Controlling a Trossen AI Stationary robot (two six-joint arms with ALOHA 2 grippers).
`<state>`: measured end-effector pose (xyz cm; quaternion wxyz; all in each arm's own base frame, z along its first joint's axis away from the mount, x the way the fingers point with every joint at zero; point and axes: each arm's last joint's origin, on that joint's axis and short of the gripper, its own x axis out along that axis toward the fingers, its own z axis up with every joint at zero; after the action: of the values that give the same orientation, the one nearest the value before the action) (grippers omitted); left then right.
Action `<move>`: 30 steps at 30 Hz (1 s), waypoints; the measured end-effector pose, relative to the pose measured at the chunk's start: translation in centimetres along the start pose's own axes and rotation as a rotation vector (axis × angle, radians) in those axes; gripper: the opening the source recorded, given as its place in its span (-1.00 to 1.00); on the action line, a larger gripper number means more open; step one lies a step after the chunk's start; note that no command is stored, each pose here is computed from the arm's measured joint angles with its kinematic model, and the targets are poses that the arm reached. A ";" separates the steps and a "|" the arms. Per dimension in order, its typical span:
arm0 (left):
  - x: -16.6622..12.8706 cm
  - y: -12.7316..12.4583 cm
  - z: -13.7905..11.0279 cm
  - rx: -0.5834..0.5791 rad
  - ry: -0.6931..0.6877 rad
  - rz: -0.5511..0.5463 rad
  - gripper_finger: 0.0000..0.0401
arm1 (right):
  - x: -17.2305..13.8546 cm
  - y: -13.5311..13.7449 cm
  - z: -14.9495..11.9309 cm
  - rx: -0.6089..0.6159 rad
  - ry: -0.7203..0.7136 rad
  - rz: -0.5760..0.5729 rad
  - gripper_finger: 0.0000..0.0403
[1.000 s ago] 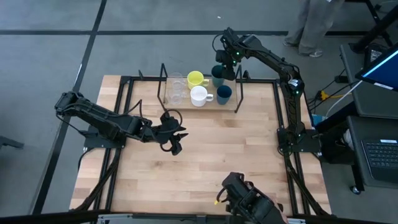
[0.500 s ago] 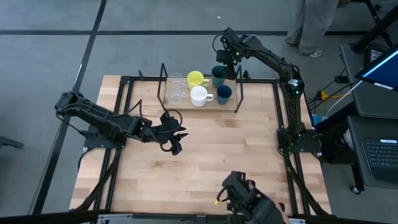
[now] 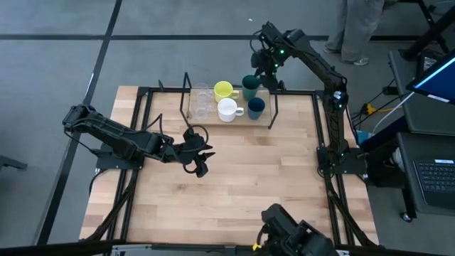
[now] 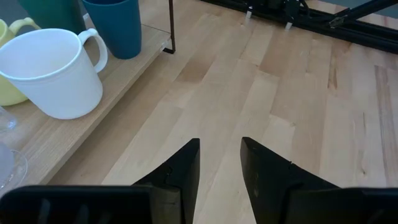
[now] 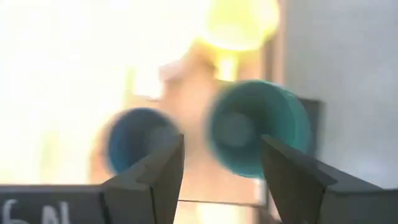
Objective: Stack small to large cups/mugs on shelf
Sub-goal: Put the green cup on the shelf
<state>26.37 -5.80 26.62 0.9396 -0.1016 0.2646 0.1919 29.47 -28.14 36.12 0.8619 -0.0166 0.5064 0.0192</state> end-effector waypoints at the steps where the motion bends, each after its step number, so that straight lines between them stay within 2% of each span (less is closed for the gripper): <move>1: 0.0 0.0 0.0 0.000 0.000 0.000 -0.45 | 0.0 0.3 0.0 -0.018 -0.012 0.038 0.03; 8: 0.0 0.0 0.0 0.000 0.000 0.000 -0.45 | 3.2 0.7 -0.3 -0.045 0.063 0.067 0.03; 14: 0.0 0.0 0.0 0.000 0.000 0.000 -0.45 | 5.7 1.0 -0.3 -0.107 0.140 0.020 0.03; 23: 0.0 0.0 0.0 0.000 0.000 0.000 -0.45 | 6.3 0.9 -0.3 -0.129 0.166 -0.025 0.03; 30: 0.0 0.0 0.0 -0.001 0.000 0.000 -0.45 | 7.7 0.9 -1.0 -0.122 0.190 -0.003 0.03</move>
<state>26.37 -5.80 26.62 0.9396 -0.1020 0.2643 0.1920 32.28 -27.18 28.84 0.8074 -0.0714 0.5838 0.0469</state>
